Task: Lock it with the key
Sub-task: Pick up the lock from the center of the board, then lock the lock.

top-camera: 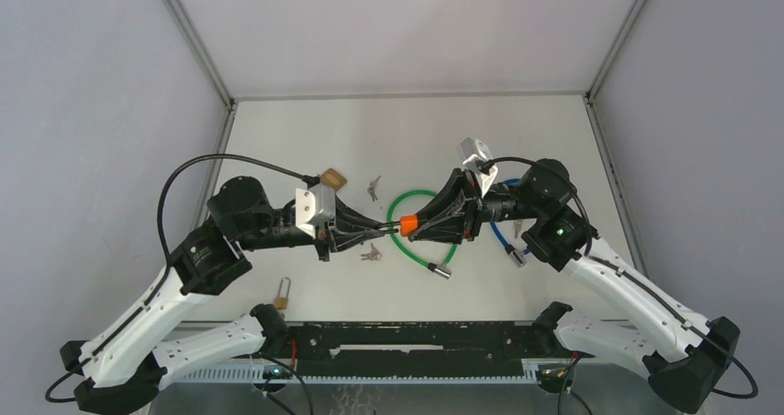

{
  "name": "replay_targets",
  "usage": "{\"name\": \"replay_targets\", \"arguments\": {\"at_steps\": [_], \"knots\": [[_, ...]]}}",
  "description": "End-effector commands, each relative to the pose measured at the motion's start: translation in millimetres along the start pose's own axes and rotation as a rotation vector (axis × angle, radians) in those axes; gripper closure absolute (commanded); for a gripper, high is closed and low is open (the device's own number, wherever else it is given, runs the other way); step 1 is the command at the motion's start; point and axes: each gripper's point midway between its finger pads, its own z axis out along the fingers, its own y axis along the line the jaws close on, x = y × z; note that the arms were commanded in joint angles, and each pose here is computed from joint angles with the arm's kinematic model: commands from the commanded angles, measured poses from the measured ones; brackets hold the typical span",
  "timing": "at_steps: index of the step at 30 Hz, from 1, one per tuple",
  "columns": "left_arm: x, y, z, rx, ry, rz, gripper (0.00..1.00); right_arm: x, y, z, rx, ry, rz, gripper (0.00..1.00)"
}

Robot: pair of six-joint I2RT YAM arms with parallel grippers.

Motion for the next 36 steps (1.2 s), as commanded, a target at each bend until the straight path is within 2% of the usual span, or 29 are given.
{"name": "replay_targets", "arguments": {"at_steps": [1, 3, 4, 8, 19, 24, 32, 36], "knots": [[-9.4, -5.5, 4.5, 0.031, -0.054, -0.037, 0.90, -26.6, 12.5, -1.6, -0.019, -0.077, -0.129, 1.00], [-9.6, -6.9, 7.6, 0.042, -0.060, -0.065, 0.99, -28.6, 13.8, -1.4, -0.019, -0.084, -0.134, 1.00], [-10.7, -7.0, 9.3, 0.045, -0.069, -0.076, 1.00, -29.6, 14.5, -1.0, -0.018, -0.089, -0.139, 1.00], [-22.6, -13.0, 17.6, 0.092, -0.142, -0.129, 1.00, -31.8, 12.6, 3.3, 0.004, -0.105, -0.177, 1.00], [-20.5, -21.8, 34.2, 0.171, -0.219, -0.204, 1.00, -42.0, 2.9, 12.0, 0.040, -0.156, -0.222, 1.00], [-28.4, -13.3, 42.3, 0.149, -0.289, -0.254, 1.00, -32.5, -5.3, 16.8, 0.068, -0.135, -0.178, 1.00], [-41.6, 13.6, 51.9, 0.036, -0.396, -0.334, 1.00, -9.8, -38.0, 17.2, 0.193, -0.173, -0.076, 1.00], [-44.9, 6.6, 60.9, 0.073, -0.393, -0.312, 1.00, -1.9, -57.7, 14.5, 0.271, -0.193, -0.064, 1.00]]}}
